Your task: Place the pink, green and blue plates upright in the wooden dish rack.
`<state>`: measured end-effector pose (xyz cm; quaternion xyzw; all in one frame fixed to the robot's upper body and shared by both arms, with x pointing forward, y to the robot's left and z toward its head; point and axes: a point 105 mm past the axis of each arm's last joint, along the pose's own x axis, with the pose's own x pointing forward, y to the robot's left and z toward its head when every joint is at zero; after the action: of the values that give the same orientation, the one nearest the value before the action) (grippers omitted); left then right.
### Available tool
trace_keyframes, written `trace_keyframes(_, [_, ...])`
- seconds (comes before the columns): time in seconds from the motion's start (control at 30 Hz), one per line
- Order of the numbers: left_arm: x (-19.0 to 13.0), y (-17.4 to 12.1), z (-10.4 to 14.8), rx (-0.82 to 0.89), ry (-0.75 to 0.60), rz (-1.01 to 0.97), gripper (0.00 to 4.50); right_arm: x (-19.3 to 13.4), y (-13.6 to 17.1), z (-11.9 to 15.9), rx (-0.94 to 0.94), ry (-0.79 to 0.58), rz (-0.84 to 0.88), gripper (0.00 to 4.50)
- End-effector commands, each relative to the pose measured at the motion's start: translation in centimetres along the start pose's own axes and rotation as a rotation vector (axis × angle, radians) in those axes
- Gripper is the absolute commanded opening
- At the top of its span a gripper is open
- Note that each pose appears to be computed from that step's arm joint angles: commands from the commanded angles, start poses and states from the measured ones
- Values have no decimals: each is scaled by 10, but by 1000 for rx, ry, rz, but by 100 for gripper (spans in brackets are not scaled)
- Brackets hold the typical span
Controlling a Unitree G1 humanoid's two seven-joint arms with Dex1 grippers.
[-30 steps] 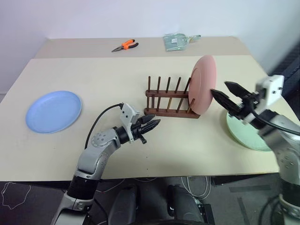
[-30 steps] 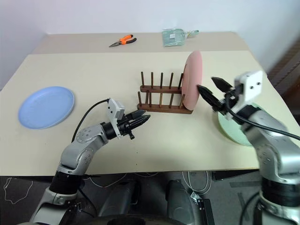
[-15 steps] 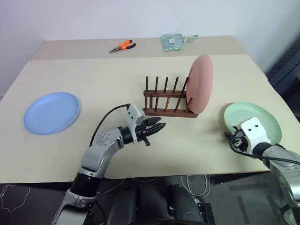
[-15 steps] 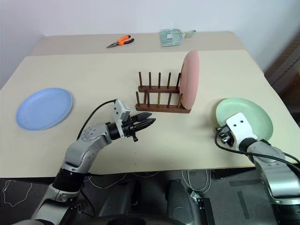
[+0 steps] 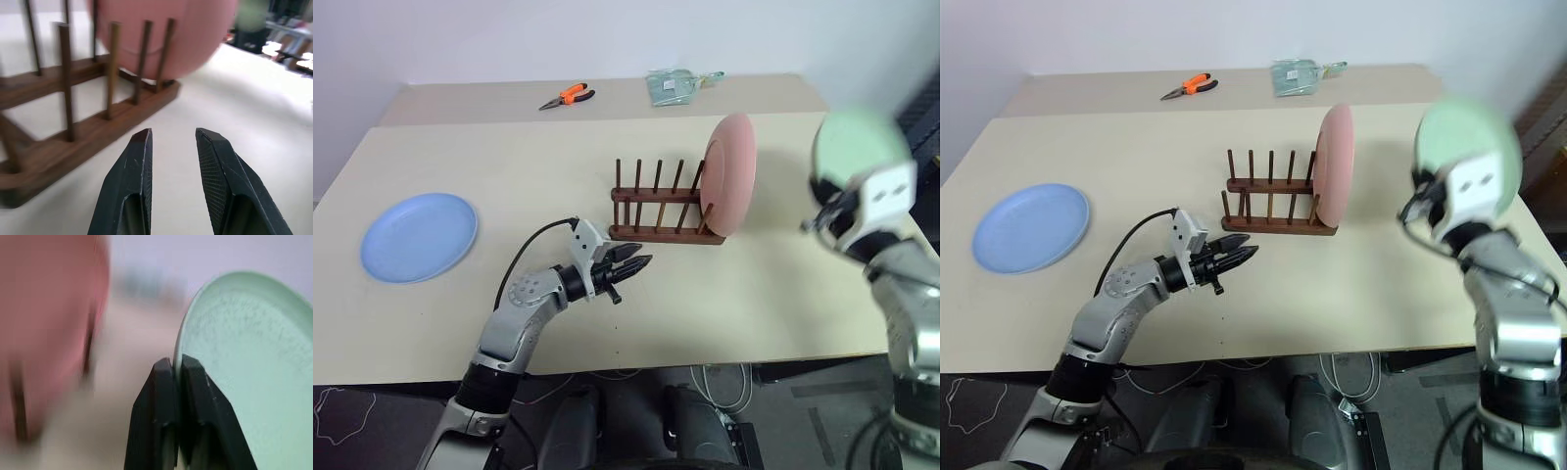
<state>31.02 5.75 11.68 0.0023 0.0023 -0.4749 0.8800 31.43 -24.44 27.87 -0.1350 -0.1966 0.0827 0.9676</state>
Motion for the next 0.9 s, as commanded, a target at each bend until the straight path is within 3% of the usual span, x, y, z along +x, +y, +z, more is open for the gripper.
trace_keyframes(0.03, [-12, 13, 4, 81, -40, 82, 141, 0, 26, 77, 243, -295, 170, 5])
trace_keyframes(0.23, [-29, 22, -6, 94, -42, 170, 141, -13, 85, 137, 688, -474, 547, 5])
trace_keyframes(0.37, [-34, 21, -1, 88, -76, 185, 141, 1, 121, 114, 997, -352, 571, 5])
trace_keyframes(0.5, [-34, 17, 1, 56, -86, 172, 141, 11, 145, 76, 1043, -188, 531, 5])
trace_keyframes(0.9, [-33, 10, -1, 57, -63, 139, 141, 34, 151, 41, 1131, -83, 404, 5])
